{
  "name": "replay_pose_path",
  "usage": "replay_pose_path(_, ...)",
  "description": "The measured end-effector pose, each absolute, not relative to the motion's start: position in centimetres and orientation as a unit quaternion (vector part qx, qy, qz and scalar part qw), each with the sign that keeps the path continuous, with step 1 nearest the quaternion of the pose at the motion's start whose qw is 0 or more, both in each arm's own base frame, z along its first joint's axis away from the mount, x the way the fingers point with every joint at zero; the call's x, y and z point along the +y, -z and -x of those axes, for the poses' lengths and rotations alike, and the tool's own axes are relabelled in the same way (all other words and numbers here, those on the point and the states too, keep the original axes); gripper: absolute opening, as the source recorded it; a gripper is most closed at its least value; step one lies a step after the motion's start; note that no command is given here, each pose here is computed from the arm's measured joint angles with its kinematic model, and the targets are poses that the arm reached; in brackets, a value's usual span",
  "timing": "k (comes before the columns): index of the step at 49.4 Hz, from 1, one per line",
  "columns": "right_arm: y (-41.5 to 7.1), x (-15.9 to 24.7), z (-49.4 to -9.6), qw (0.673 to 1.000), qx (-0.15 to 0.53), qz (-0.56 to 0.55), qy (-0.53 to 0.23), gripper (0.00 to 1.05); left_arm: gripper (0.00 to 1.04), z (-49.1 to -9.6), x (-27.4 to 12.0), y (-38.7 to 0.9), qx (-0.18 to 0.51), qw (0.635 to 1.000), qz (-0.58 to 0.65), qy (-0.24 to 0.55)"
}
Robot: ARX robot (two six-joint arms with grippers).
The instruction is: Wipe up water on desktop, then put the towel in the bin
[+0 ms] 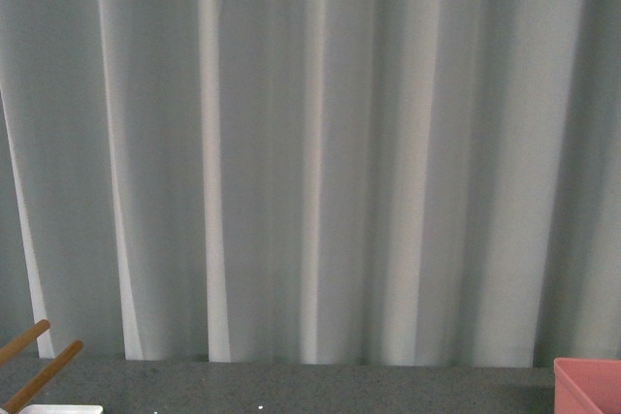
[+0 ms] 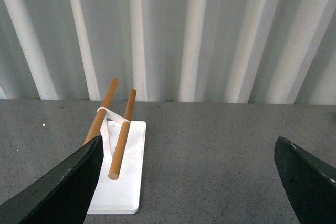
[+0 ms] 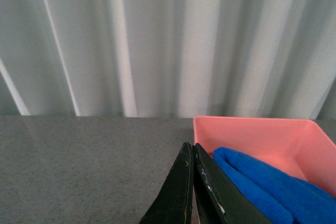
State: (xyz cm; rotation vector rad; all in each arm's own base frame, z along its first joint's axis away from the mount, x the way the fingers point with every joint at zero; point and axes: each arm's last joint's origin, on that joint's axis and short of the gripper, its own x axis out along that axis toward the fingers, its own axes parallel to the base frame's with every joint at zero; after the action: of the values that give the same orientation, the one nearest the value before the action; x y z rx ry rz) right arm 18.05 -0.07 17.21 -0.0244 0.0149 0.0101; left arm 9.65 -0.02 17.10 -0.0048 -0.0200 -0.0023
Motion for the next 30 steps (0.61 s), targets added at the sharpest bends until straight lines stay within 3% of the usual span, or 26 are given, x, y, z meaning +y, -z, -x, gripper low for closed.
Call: replay_pose_path(30, -17.0, 0.0, -14.1, 1.000, -0.005, 0.010, -0.003, 0.03, 0.98, -9.6, 0.0, -17.1, -0.010, 1.000, 0.002, 0.001)
